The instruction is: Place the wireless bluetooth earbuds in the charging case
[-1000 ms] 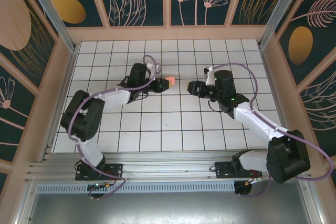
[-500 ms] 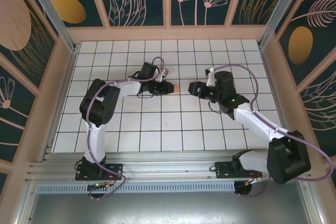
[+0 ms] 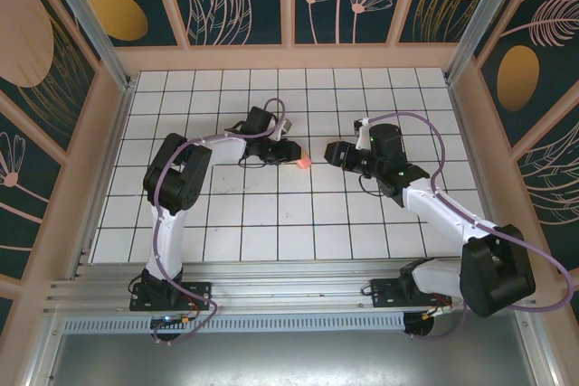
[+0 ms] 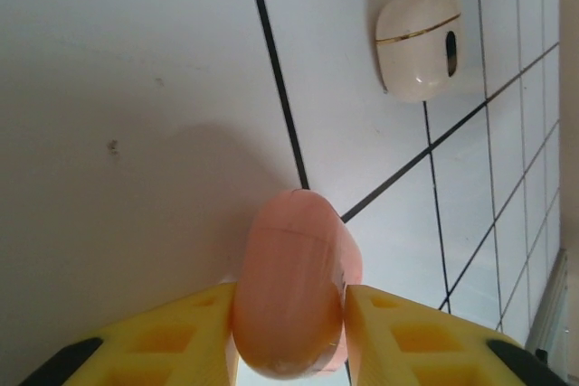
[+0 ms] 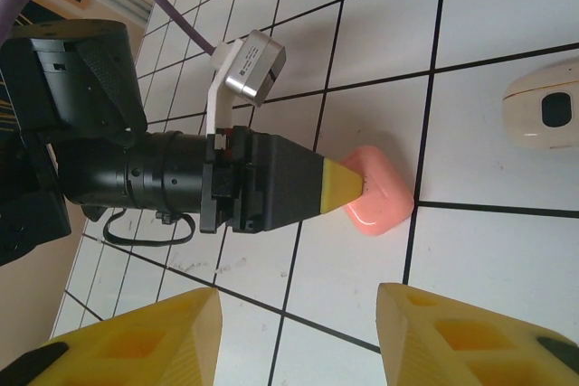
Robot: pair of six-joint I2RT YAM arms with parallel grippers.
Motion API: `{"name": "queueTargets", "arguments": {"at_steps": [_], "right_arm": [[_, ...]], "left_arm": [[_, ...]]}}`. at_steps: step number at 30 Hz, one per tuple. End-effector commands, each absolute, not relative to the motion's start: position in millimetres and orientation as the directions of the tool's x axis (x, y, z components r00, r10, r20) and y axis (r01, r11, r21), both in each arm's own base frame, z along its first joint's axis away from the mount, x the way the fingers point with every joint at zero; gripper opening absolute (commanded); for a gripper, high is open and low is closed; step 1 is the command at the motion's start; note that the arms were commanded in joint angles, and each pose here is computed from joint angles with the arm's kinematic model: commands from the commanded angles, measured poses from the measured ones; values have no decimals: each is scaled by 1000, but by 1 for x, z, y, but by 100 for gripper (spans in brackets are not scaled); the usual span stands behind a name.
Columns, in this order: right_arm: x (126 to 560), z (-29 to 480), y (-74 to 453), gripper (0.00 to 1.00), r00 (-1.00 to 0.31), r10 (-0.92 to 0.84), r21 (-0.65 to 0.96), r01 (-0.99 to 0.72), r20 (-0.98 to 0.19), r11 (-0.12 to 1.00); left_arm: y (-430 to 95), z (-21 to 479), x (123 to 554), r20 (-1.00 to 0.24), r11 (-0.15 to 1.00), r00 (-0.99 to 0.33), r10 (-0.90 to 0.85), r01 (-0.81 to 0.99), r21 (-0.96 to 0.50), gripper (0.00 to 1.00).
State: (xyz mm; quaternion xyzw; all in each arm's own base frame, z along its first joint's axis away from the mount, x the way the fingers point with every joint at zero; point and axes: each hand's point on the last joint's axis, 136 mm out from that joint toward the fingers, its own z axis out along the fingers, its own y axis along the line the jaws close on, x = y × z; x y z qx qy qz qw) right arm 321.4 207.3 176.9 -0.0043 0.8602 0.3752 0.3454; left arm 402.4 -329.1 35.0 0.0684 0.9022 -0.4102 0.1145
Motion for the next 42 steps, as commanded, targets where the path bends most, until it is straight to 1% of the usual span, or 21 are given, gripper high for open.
{"name": "queueTargets", "arguments": {"at_steps": [1,5,9,11,13,14,15,16,18,21,24,28,32,33,35,37,39,41,42], "right_arm": [[323,181,203,49,-744,270,639,-263,-611,722],[323,183,198,50,-730,273,625,-260,-626,736],[325,186,189,52,-694,267,580,-263,-669,771],[328,183,178,54,-660,270,539,-244,-702,806],[331,176,164,55,-620,280,498,-208,-733,842],[332,170,155,55,-605,288,481,-182,-743,858],[333,165,149,56,-592,288,464,-167,-753,870],[334,162,139,56,-572,290,441,-142,-767,886],[336,155,117,98,-531,299,398,-80,-793,914],[337,153,83,99,-462,316,357,-3,-829,934],[335,155,50,99,-370,325,328,58,-870,943],[329,160,14,99,-260,317,292,129,-912,948],[328,162,-16,99,-193,278,238,209,-941,949],[328,161,-22,99,-182,261,219,223,-948,950],[327,154,-35,99,-154,241,199,247,-958,948],[328,146,-43,99,-142,247,208,243,-959,947],[330,136,-46,99,-135,247,213,228,-960,950],[341,135,-47,99,-152,236,204,200,-960,958],[345,136,-45,99,-148,218,191,178,-965,965]], "left_arm": [[-310,43,414,-291,708,-957,5,209,-674,40],[-286,59,422,-346,761,-938,-9,218,-611,46],[-251,88,430,-446,827,-894,-45,217,-518,47],[-224,109,436,-517,865,-852,-85,194,-463,53],[-195,129,442,-592,903,-797,-118,162,-398,65],[-179,138,444,-629,925,-766,-130,135,-356,76],[-163,157,444,-676,938,-722,-146,117,-327,98],[-147,170,443,-716,952,-681,-156,91,-294,99],[-113,188,440,-781,970,-597,-185,15,-241,99],[-65,213,429,-870,978,-448,-207,-99,-182,99],[-21,217,408,-926,965,-324,-194,-233,-121,99],[11,208,383,-972,945,-196,-129,-321,-61,99],[25,191,364,-994,939,-50,-101,-334,-78,99],[29,184,358,-995,936,-29,-101,-343,-85,99],[34,170,356,-996,929,-46,-80,-366,-58,99],[30,163,355,-998,943,-28,-52,-330,-40,99],[31,160,353,-999,948,3,-39,-316,-38,99],[32,154,358,-999,947,4,-41,-318,-40,99],[31,151,361,-998,952,-25,-51,-304,-41,99]]}}
